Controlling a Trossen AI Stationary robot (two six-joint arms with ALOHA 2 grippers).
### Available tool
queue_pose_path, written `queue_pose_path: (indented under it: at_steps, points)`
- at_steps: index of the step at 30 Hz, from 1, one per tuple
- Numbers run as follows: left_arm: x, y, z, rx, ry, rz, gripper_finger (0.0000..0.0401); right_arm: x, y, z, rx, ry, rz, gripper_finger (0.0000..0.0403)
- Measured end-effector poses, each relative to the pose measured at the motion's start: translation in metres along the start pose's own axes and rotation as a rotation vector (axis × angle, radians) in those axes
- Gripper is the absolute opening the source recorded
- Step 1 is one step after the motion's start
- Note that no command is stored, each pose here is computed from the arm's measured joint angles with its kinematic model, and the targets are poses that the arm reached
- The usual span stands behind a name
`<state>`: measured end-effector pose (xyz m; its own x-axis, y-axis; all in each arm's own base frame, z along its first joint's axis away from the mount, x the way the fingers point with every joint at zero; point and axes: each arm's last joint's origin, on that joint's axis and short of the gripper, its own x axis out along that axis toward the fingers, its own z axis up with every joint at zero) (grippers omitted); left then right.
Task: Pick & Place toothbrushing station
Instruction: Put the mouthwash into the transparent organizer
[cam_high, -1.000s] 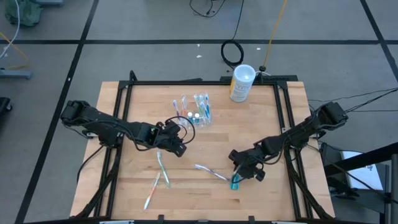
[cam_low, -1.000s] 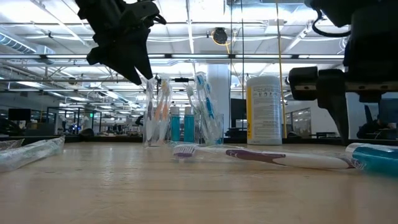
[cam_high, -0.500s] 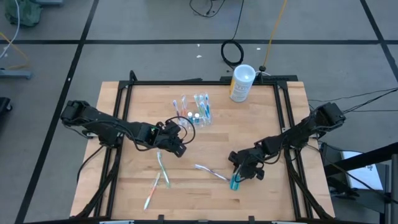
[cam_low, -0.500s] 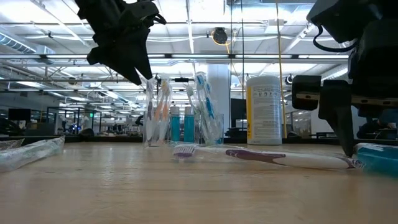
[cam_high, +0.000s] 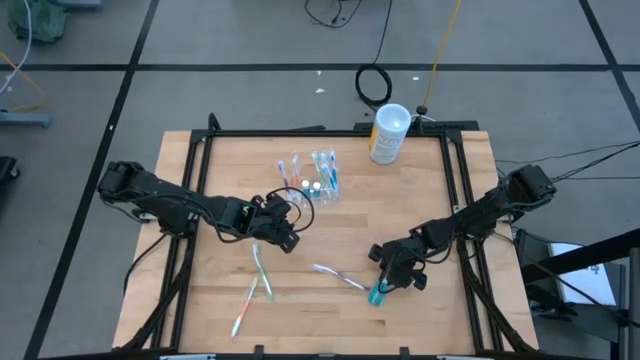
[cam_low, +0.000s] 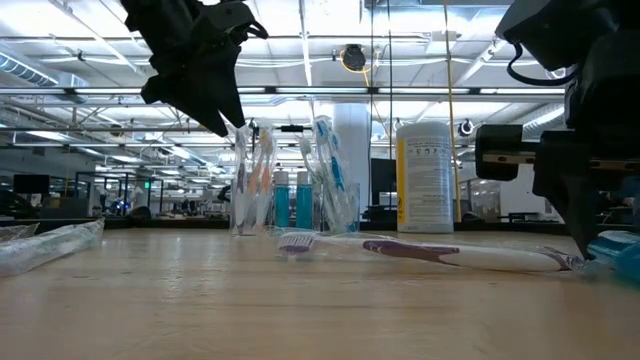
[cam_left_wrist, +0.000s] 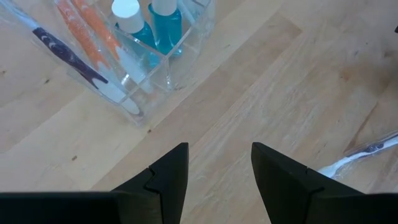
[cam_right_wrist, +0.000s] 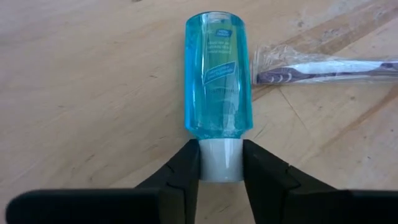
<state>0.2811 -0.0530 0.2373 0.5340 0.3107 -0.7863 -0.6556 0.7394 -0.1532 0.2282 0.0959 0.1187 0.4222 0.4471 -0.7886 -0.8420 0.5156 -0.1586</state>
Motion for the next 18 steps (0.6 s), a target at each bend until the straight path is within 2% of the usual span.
queue_pose_path:
  at_steps: [5,8,12,18]
  points:
    - [0.0,0.0,0.0,0.0,0.0,0.001,0.0182,-0.003,-0.001,0.001,-0.004,0.002,-0.03,0.0101]
    - [0.0,0.0,0.0,0.0,-0.007,0.005,0.0182,-0.008,-0.004,0.004,-0.042,0.022,-0.125,0.0104]
    - [0.0,-0.002,0.002,0.016,-0.025,-0.014,0.0182,-0.019,-0.009,0.009,-0.174,0.091,-0.297,0.0091]
    - [-0.002,-0.014,0.013,0.064,-0.135,-0.129,0.0182,-0.04,-0.017,0.014,-0.395,0.255,-0.539,0.0095]
